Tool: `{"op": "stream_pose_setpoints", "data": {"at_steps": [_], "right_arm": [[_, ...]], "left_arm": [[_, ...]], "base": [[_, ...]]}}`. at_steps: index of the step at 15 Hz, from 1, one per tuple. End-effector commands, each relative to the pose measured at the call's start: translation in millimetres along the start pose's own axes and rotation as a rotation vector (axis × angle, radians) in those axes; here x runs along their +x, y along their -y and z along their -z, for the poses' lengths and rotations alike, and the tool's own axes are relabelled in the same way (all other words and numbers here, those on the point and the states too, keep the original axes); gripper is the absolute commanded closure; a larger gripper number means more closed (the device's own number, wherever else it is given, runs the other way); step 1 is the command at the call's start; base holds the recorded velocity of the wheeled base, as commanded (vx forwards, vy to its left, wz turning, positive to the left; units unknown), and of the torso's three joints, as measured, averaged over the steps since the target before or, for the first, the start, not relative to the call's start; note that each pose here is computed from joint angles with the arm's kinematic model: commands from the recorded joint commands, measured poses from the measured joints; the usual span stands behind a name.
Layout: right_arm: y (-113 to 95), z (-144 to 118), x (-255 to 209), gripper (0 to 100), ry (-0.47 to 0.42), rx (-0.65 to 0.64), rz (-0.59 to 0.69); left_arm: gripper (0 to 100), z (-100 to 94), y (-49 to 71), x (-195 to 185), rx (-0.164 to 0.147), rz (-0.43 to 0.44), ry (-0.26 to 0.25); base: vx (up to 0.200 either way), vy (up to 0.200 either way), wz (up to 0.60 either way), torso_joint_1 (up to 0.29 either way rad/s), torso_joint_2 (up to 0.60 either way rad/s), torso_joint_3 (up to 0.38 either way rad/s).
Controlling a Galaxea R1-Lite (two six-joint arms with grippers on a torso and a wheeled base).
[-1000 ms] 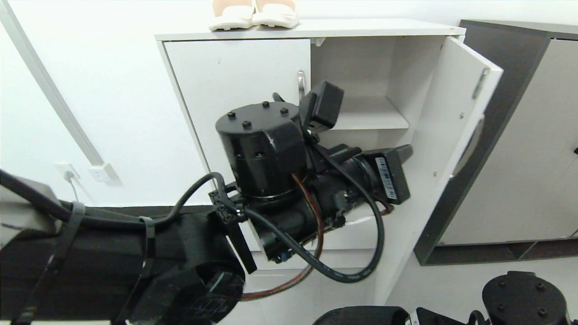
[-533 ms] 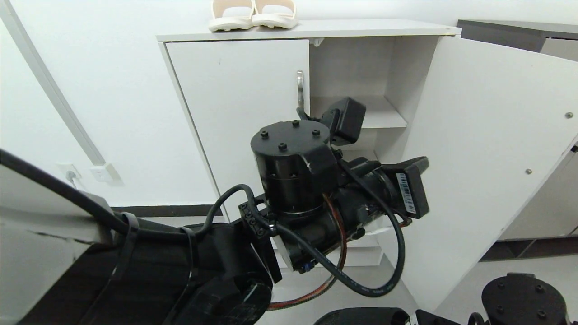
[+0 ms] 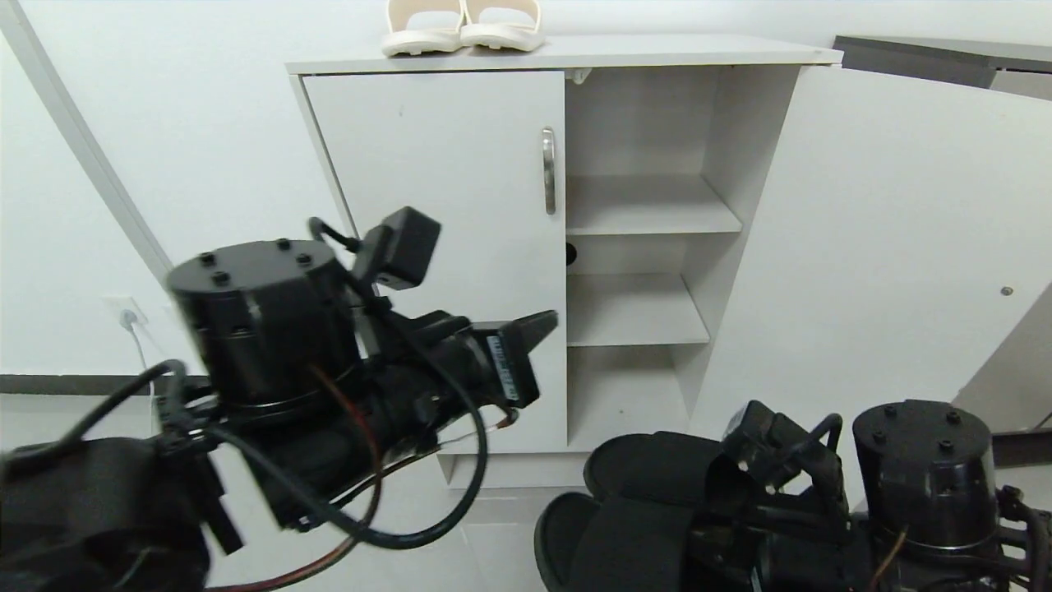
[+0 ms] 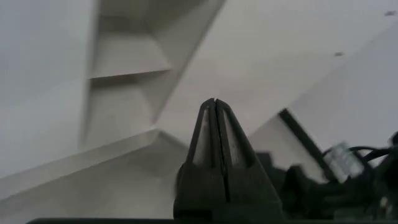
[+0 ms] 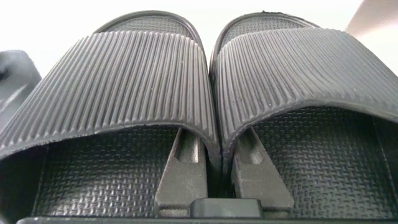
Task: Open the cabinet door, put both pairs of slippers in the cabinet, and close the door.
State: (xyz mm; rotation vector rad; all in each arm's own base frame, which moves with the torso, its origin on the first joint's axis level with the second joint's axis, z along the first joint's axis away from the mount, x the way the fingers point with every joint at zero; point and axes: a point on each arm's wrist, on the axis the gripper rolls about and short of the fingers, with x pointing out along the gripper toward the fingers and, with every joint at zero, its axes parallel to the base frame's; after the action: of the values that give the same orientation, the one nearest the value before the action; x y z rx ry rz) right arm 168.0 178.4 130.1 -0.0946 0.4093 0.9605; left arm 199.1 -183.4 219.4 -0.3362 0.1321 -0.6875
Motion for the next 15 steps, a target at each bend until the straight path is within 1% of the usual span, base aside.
{"op": "stream_pose_setpoints", "data": {"at_steps": [1,2,3,5,6,7,8,10,11,12,13,14,15], "right_arm": [[3.7,-10.4,13.9,100,0.023,0.025,0.053],[5.0,-15.0,16.8,100,0.039,0.042,0.089],[6.3,-19.5,18.4,100,0.056,0.058,0.123],[10.8,-23.2,24.1,100,0.068,0.072,0.189],[12.1,-24.0,27.8,100,0.069,0.075,0.216],[13.2,-22.6,30.4,100,0.063,0.076,0.242],[14.1,-23.1,32.0,100,0.065,0.076,0.268],[14.5,-22.9,32.7,100,0.064,0.076,0.277],[14.6,-21.9,33.3,100,0.059,0.077,0.277],[14.8,-21.2,34.1,100,0.056,0.077,0.277],[14.3,-20.8,34.1,100,0.054,0.076,0.276],[14.8,-20.3,33.9,100,0.053,0.077,0.278],[14.3,-20.3,34.0,100,0.053,0.075,0.276]], "left_arm": [[100,-19.9,-22.0,-95.3,0.052,-0.224,0.091],[100,-22.3,-33.0,-121.2,0.055,-0.314,0.103],[100,-23.8,-38.7,-145.5,0.055,-0.408,0.120],[100,-22.4,-38.5,-193.4,0.053,-0.550,0.175],[100,-13.3,-38.9,-215.5,0.056,-0.620,0.184],[100,-2.7,-38.8,-232.0,0.075,-0.681,0.184],[100,13.1,-38.6,-248.3,0.102,-0.744,0.187],[100,45.1,-41.1,-266.3,0.102,-0.861,0.221],[100,62.8,-42.1,-273.4,0.105,-0.914,0.249],[100,77.7,-43.8,-277.4,0.115,-0.954,0.259],[100,88.0,-45.4,-279.4,0.124,-0.977,0.262],[100,104.7,-47.9,-282.6,0.131,-0.996,0.274],[100,114.3,-49.3,-284.3,0.136,-0.986,0.283]], "base": [[0.000,0.000,0.00,0.000,0.00,0.000],[0.000,0.000,0.00,0.000,0.00,0.000],[0.000,0.000,0.00,0.000,0.00,0.000],[0.000,0.000,0.00,0.000,0.00,0.000],[0.000,0.000,0.00,0.000,0.00,0.000],[0.000,0.000,0.00,0.000,0.00,0.000],[0.000,0.000,0.00,0.000,0.00,0.000],[0.000,0.000,0.00,0.000,0.00,0.000],[0.000,0.000,0.00,0.000,0.00,0.000],[0.000,0.000,0.00,0.000,0.00,0.000],[0.000,0.000,0.00,0.000,0.00,0.000],[0.000,0.000,0.00,0.000,0.00,0.000],[0.000,0.000,0.00,0.000,0.00,0.000]]}}
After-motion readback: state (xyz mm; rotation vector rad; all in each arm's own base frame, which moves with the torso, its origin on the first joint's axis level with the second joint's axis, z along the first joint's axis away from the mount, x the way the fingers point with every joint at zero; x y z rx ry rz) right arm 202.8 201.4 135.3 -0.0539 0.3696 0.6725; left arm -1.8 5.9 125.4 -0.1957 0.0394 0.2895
